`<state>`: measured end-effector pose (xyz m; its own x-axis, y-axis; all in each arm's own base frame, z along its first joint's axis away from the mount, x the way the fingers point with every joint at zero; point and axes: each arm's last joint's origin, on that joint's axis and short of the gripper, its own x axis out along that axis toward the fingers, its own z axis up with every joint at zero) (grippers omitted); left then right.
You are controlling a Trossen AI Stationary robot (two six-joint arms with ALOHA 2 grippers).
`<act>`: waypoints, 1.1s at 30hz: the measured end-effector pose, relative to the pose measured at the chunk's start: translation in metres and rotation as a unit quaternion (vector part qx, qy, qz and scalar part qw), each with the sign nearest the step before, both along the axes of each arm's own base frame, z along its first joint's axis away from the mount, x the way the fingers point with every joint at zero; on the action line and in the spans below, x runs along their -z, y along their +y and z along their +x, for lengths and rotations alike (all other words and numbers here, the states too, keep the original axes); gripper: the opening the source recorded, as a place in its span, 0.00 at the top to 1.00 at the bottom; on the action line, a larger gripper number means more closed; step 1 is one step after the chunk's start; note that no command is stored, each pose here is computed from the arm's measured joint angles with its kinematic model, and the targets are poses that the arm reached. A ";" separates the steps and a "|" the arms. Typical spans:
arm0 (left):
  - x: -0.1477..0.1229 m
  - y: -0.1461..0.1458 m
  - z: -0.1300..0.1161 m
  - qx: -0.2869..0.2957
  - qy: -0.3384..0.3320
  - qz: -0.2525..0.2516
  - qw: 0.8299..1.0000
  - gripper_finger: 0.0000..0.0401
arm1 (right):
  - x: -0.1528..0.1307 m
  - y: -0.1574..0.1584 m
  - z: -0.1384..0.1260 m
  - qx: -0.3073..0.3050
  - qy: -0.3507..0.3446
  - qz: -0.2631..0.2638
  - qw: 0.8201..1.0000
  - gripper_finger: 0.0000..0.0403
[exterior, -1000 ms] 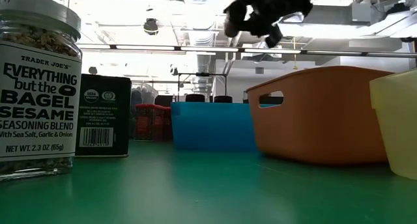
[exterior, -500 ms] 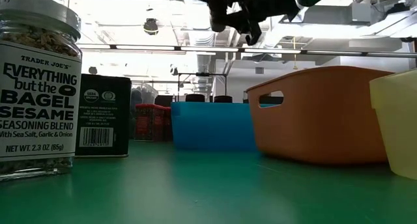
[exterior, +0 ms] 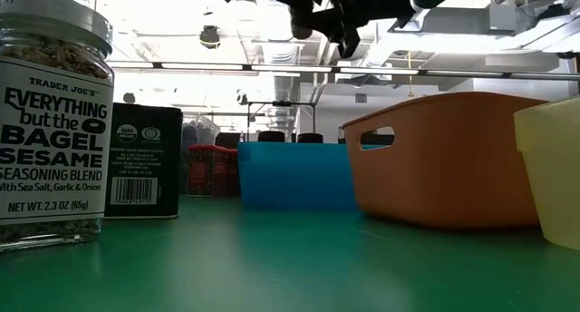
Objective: Sort spices by type
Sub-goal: Put the black seasoning bottle into the pink bin
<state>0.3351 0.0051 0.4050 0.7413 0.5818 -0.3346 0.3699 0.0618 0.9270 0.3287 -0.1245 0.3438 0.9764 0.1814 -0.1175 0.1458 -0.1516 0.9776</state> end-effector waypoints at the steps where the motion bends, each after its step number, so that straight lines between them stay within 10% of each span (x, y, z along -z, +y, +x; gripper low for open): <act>1: 0.000 0.001 0.000 0.001 0.006 0.006 1.000 0.36 | -0.001 0.000 0.000 -0.002 -0.003 0.003 1.000 0.42; 33: -0.002 0.000 0.003 0.037 0.002 0.011 0.999 0.51 | -0.005 0.006 0.000 -0.068 -0.029 -0.023 0.997 0.34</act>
